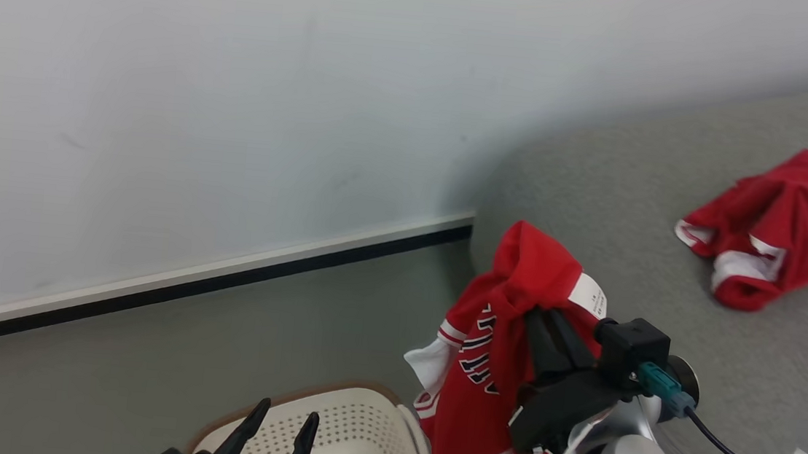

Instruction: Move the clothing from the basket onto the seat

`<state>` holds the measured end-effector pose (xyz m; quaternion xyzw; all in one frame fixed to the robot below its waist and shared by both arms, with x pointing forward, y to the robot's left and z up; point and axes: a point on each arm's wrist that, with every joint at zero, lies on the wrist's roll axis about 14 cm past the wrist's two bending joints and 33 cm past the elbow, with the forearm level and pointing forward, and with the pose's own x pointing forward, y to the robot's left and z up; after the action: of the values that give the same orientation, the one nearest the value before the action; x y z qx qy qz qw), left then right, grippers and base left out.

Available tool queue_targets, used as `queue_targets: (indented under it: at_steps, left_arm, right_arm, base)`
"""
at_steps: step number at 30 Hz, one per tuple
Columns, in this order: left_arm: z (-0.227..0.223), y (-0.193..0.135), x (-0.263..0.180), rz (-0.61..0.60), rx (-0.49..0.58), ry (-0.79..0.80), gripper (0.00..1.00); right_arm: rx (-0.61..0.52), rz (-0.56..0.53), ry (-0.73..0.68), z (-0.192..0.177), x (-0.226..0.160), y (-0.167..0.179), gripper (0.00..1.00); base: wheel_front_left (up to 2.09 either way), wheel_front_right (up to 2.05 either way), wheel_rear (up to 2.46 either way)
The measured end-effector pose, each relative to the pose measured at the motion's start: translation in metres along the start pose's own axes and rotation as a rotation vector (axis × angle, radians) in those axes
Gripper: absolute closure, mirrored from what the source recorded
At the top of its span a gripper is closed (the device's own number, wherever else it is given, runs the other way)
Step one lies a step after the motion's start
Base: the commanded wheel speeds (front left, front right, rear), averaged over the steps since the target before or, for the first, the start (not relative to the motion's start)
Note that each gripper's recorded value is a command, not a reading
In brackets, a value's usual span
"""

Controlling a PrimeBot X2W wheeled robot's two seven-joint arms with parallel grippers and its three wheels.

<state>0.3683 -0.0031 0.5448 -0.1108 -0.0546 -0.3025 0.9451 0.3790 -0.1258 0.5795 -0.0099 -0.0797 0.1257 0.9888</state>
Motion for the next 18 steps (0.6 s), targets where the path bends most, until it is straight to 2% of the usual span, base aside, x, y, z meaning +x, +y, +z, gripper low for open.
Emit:
queue_targets:
  at_steps: [10,14,18]
  left_arm:
    - [-0.017,-0.052,0.039,-0.194,-0.032,0.025,0.00]
    - [-0.024,-0.076,0.055,-0.301,-0.053,0.030,0.00]
    - [-0.036,-0.085,0.068,-0.370,-0.074,0.053,0.00]
  right_arm:
    - [-0.041,-0.071,-0.015,0.014,-0.012,-0.029,1.00]
    - [-0.071,-0.134,-0.051,0.032,-0.010,-0.056,1.00]
    - [-0.123,-0.177,-0.090,0.053,0.001,-0.084,1.00]
  base:
    - [0.00,0.00,0.00]
    - [0.00,0.00,0.00]
    - [0.00,0.00,0.00]
